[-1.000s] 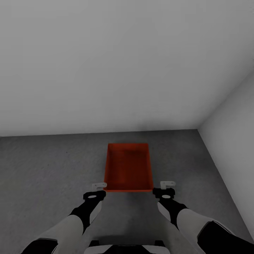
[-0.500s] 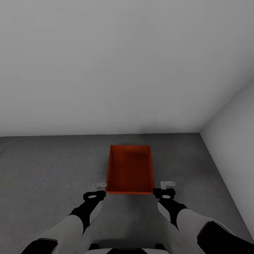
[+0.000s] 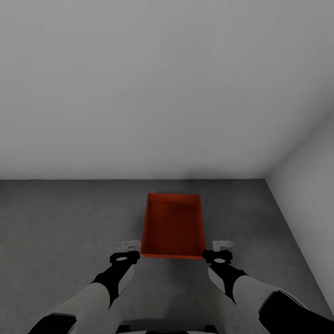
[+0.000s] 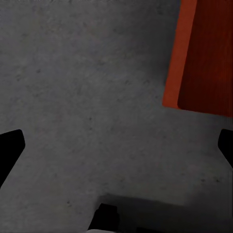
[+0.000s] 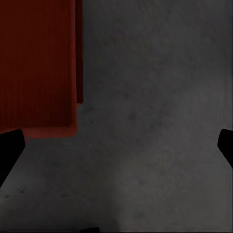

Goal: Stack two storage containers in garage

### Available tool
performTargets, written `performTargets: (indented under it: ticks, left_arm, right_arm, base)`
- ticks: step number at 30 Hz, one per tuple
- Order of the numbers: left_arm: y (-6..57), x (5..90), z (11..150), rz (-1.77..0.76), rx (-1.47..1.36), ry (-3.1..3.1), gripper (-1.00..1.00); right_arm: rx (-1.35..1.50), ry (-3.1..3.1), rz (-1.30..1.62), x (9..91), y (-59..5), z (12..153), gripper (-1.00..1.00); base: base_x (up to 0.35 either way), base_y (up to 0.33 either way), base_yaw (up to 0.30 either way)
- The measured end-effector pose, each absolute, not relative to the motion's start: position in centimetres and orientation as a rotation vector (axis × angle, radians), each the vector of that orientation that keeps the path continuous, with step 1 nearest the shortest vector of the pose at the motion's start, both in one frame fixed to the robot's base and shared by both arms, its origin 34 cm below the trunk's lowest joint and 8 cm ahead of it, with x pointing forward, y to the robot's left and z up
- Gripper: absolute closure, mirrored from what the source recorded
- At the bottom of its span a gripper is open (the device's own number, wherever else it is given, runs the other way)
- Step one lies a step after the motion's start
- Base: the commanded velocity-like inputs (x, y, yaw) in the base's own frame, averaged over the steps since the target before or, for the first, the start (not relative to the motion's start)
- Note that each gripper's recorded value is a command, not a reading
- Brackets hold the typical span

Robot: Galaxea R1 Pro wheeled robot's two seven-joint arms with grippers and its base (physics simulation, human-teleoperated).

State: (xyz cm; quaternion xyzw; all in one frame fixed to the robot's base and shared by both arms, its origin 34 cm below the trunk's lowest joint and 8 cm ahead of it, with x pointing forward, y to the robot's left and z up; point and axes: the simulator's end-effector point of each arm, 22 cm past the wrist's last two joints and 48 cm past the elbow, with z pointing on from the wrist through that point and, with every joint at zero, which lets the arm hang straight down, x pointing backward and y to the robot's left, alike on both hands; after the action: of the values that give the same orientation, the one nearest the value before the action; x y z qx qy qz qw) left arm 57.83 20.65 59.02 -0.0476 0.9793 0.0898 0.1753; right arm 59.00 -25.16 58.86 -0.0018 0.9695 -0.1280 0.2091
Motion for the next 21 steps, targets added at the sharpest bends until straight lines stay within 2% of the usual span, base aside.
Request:
performTargets:
  ticks: [13, 21]
  left_arm:
    - [20.3, 52.4, 57.6, 0.26, -0.092, 2.896, -1.0]
    - [17.8, 46.6, 56.2, 0.086, -0.049, 3.031, -1.0]
  right_arm:
    - [-0.022, 2.789, -0.422, 53.1, -26.7, 57.7, -1.0]
    - [-0.062, 2.994, -0.433, 36.7, -26.4, 55.4, -1.0]
  base:
    - [0.0, 0.0, 0.002]
    - [0.0, 0.0, 0.0]
